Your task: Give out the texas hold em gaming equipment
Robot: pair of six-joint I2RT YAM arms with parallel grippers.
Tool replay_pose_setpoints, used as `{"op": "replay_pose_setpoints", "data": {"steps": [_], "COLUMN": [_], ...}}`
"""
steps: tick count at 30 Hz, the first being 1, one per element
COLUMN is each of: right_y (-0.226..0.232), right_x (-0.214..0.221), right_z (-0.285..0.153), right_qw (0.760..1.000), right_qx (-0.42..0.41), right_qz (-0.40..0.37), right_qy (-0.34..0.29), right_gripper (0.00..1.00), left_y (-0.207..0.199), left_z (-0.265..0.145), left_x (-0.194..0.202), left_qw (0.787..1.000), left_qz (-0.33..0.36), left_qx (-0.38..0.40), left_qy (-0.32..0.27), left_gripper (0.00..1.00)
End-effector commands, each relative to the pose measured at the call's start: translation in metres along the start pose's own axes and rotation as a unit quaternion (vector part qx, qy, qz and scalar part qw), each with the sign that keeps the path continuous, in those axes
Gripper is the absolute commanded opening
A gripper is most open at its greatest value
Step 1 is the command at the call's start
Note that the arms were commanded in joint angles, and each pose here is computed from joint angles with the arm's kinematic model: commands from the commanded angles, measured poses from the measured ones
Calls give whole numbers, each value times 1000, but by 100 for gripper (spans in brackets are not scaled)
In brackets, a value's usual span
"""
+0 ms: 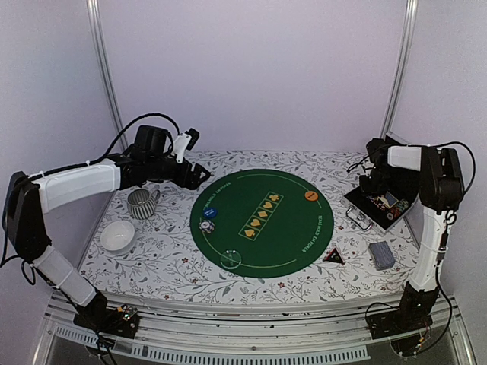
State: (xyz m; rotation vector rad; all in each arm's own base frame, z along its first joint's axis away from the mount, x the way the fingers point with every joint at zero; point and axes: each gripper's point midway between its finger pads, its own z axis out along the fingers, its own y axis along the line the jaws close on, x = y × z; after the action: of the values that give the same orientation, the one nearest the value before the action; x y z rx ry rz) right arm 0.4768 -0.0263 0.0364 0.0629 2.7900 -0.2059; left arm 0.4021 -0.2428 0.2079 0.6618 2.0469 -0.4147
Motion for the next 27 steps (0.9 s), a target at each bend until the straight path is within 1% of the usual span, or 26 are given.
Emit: {"op": "replay_pose_setpoints", "data": {"steps": [1,8,13,15,16,21,27], "right_y": [2,-4,-14,-18,-20,-24,-27], "right_x": [15,6,2,2,1,-4,-6], "right_z": [20,8,-2,-6,-8,-18,-31], "right_qw": [1000,1000,999,999,999,998,998], "right_qx": [-2,10,35,46,50,57,61], "right_qz": [3,5,7,6,7,10,10], "right_qy": [25,9,0,-2,-3,-13,-15], "right_gripper": [40,28,21,20,16,6,3], "left_y": [3,3,3,3,3,2,2], "left_z": [-9,-9,-9,-9,-9,-9,-10], "left_x": [-6,-6,-5,-5,-5,-6,-7], "left_qw": [1000,1000,1000,1000,1000,1000,1000], "left_qz": [3,2,2,1,1,1,1], "left_qx": [0,1,2,2,2,4,4], "left_qy": [-15,-15,-15,-14,-15,-16,-17], "left_gripper": [86,86,86,86,86,86,86]}}
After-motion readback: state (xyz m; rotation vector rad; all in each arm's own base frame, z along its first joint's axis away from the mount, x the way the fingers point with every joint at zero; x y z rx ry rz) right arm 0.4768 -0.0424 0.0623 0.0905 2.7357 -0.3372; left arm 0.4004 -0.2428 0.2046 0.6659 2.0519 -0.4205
